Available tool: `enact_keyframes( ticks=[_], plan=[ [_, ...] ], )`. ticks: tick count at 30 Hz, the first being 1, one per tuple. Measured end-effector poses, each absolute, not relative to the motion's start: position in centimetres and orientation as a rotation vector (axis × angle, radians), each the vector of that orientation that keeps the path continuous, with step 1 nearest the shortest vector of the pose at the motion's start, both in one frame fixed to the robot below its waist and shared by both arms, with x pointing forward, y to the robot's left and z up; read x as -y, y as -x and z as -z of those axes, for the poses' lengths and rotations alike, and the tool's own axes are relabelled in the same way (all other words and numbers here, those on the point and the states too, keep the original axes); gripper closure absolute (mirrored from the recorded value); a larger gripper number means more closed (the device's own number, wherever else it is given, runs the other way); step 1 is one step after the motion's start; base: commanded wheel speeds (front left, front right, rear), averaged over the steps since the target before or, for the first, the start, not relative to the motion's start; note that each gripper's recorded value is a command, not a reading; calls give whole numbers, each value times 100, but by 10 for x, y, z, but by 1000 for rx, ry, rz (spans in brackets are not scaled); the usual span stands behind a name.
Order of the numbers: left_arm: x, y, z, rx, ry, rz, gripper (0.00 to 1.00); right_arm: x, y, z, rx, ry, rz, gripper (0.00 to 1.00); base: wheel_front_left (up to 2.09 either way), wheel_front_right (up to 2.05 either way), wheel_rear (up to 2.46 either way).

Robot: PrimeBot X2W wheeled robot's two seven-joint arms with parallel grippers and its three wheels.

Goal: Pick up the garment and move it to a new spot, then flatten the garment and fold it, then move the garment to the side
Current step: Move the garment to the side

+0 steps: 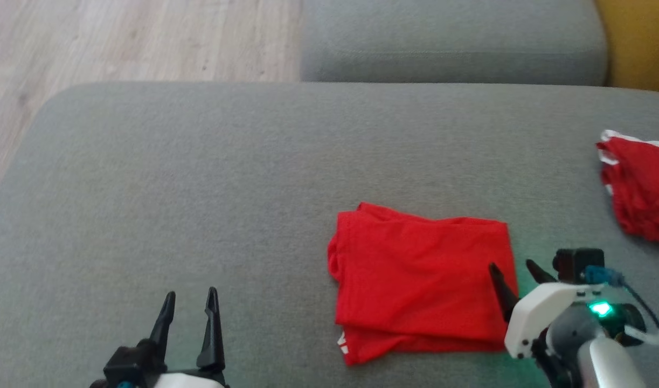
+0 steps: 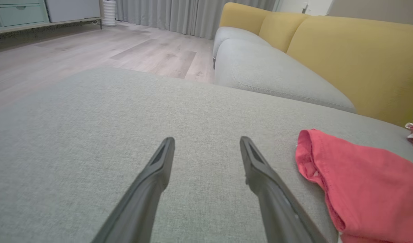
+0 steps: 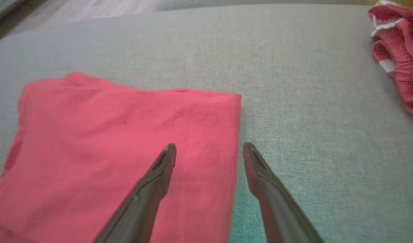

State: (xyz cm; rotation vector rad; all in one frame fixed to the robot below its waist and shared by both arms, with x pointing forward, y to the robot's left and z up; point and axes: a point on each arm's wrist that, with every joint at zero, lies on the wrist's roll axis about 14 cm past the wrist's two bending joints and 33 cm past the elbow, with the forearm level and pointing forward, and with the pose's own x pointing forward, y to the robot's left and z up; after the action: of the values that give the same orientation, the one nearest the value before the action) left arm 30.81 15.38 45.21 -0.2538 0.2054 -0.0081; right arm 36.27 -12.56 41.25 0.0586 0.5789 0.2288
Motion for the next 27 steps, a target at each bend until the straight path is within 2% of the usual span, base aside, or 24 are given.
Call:
enact_keyframes(
  ticks=[12,13,14,17,21,27],
  plan=[
    [-171,-303,-444,-226,259,-59,0,122,-365,-371,-812,-76,-238,0,0,0,0],
    [-172,-303,-443,-229,259,-60,0,120,-366,-370,-826,-91,-242,11,0,0,0],
    [-172,-304,-442,-232,260,-60,0,119,-367,-369,-837,-108,-246,50,0,0,0],
    [-170,-305,-439,-241,256,-57,0,116,-371,-370,-845,-140,-258,100,0,0,0],
    [-168,-312,-438,-242,259,-50,0,119,-379,-374,-813,-150,-249,100,0,0,0],
    [-153,-330,-443,-228,245,11,0,148,-407,-404,-672,-124,-191,100,0,0,0]
  ],
)
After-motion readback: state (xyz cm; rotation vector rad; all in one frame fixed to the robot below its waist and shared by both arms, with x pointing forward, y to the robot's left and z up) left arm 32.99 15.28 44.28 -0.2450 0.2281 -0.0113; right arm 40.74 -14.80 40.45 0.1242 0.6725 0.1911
